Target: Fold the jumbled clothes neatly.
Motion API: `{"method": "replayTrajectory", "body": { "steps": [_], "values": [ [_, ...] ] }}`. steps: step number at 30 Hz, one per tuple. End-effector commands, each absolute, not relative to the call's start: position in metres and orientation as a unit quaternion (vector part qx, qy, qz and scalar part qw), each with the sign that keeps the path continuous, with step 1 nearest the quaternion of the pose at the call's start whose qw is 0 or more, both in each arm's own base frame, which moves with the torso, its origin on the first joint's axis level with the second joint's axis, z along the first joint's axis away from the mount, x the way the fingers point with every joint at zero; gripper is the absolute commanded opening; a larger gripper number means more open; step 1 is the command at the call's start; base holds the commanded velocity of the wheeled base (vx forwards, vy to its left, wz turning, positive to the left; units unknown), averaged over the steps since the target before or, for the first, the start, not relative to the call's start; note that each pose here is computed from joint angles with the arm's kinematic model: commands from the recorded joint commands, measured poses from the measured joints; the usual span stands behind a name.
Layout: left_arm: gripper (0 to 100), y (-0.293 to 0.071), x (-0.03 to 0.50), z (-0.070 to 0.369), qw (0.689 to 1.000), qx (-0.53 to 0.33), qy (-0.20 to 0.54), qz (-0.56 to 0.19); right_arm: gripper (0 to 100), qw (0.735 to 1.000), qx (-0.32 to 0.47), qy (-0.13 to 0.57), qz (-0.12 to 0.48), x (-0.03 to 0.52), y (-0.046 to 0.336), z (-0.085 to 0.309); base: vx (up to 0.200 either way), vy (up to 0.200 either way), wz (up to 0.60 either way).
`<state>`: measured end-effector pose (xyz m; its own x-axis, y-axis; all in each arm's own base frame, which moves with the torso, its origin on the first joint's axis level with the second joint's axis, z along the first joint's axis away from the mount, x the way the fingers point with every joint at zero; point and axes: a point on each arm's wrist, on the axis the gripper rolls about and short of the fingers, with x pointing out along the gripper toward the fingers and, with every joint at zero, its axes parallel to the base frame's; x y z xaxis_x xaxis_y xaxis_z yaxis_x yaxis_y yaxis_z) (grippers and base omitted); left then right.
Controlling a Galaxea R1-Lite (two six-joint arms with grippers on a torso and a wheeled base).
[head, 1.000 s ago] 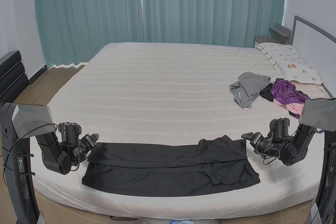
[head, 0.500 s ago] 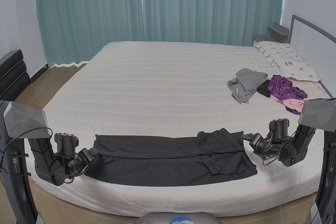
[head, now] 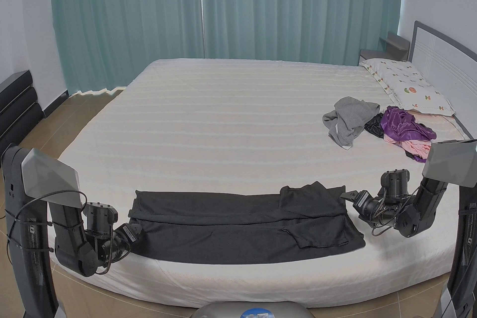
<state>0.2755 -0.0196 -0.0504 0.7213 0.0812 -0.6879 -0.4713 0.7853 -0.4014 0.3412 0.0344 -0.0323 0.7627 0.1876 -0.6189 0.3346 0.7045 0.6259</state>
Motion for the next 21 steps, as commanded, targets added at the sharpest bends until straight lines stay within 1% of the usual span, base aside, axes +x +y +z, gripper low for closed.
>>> {"method": "replayTrajectory", "body": {
  "steps": [1,6,12,21],
  "values": [
    [0,-0.019,0.27,-0.059,0.876,-0.28,0.356,0.167,100,0.858,0.381,0.343,-0.043,0.341,0.035,-0.033,0.0,0.0,0.0],
    [0,-0.016,0.264,-0.067,0.876,-0.257,0.344,0.218,100,0.858,0.381,0.343,-0.043,0.341,0.034,-0.034,0.0,0.0,0.0],
    [0,-0.016,0.261,-0.063,0.887,-0.26,0.318,0.211,100,0.857,0.381,0.344,-0.044,0.341,0.034,-0.034,0.0,0.0,0.0],
    [0,-0.015,0.254,-0.063,0.886,-0.249,0.328,0.212,100,0.859,0.384,0.337,-0.04,0.341,0.035,-0.028,0.0,0.0,0.0]
  ]
}}
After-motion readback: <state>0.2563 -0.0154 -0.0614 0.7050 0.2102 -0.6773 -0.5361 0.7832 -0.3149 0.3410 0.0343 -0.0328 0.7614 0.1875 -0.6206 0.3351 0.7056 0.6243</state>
